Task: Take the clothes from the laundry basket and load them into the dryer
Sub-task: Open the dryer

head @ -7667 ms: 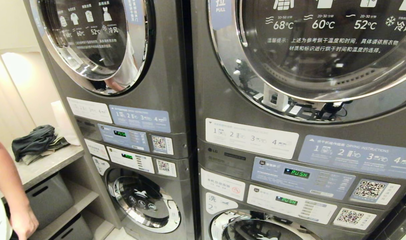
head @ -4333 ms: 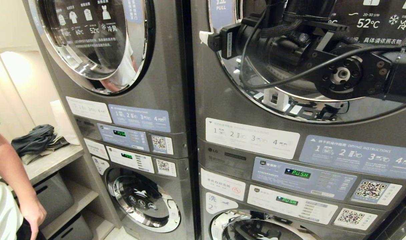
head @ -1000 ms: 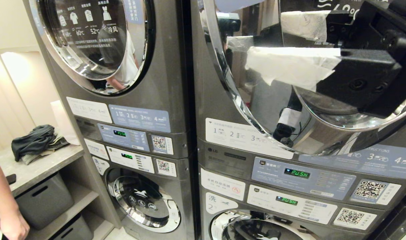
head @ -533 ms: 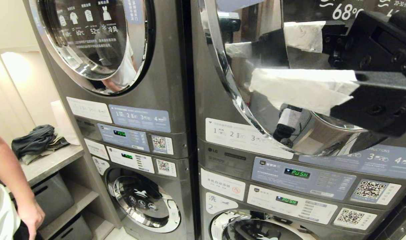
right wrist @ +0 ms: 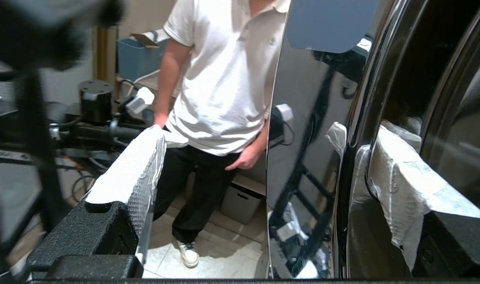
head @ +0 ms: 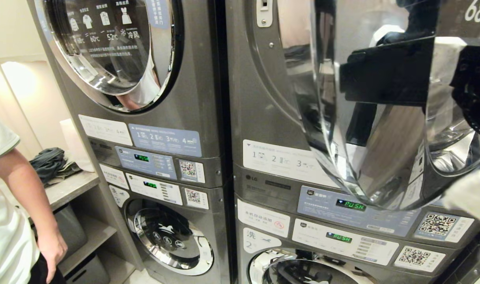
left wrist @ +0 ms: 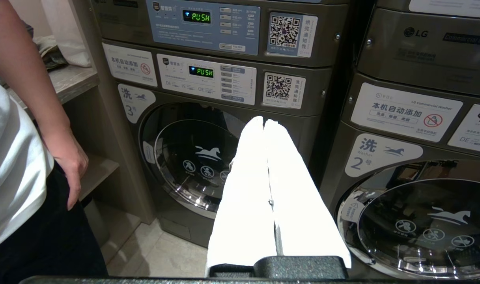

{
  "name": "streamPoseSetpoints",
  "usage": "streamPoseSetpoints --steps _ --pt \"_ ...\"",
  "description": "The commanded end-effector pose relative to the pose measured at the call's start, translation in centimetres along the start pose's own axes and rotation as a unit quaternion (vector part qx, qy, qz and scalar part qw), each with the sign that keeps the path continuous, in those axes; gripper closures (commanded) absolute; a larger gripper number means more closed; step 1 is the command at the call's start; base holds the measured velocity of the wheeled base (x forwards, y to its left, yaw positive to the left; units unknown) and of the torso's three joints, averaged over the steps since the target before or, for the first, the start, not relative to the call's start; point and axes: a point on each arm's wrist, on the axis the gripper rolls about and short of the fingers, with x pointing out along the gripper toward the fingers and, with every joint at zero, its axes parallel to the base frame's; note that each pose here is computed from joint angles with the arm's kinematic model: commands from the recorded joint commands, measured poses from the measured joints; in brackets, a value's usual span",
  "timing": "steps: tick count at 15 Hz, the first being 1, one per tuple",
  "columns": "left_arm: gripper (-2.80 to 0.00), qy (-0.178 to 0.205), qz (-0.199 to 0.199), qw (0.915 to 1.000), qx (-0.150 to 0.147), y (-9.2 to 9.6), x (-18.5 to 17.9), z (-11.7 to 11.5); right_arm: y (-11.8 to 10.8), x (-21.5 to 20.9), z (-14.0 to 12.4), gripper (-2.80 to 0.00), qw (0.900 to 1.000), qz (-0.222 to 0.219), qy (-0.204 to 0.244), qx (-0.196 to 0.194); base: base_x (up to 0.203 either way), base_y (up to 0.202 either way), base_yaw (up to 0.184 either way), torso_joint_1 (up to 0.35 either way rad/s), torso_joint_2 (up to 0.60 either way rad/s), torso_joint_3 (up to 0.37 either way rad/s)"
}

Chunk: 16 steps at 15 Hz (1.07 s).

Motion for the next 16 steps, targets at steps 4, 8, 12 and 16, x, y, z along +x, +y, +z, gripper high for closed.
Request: streamPoseSetpoints --steps 4,8,12,16 --pt "0.0 0.0 0.0 1.0 0.0 0.0 0.0 0.0 2.4 -3.3 0.9 -2.8 1.0 -0.004 -0.02 -0.013 0.0 0.0 0.0 0.0 0.0 0.0" --pt "0.0 0.0 0.001 1.0 0.0 0.0 0.0 0.0 2.3 -3.5 1.2 -2.8 0.999 -0.044 -0.019 -0.015 0.0 0.0 0.0 0.0 0.0 0.0" --pt "0.0 0.0 0.0 1.0 0.0 0.0 0.0 0.0 3.2 -6.2 3.2 -2.8 0.99 -0.131 -0.052 -0.011 0.0 0.0 0.0 0.0 0.0 0.0" --pt "0.0 0.0 0.0 1.0 0.0 0.0 0.0 0.0 7.6 -12.5 5.0 -2.8 0.966 -0.231 -0.103 -0.053 0.0 0.0 0.0 0.0 0.0 0.0"
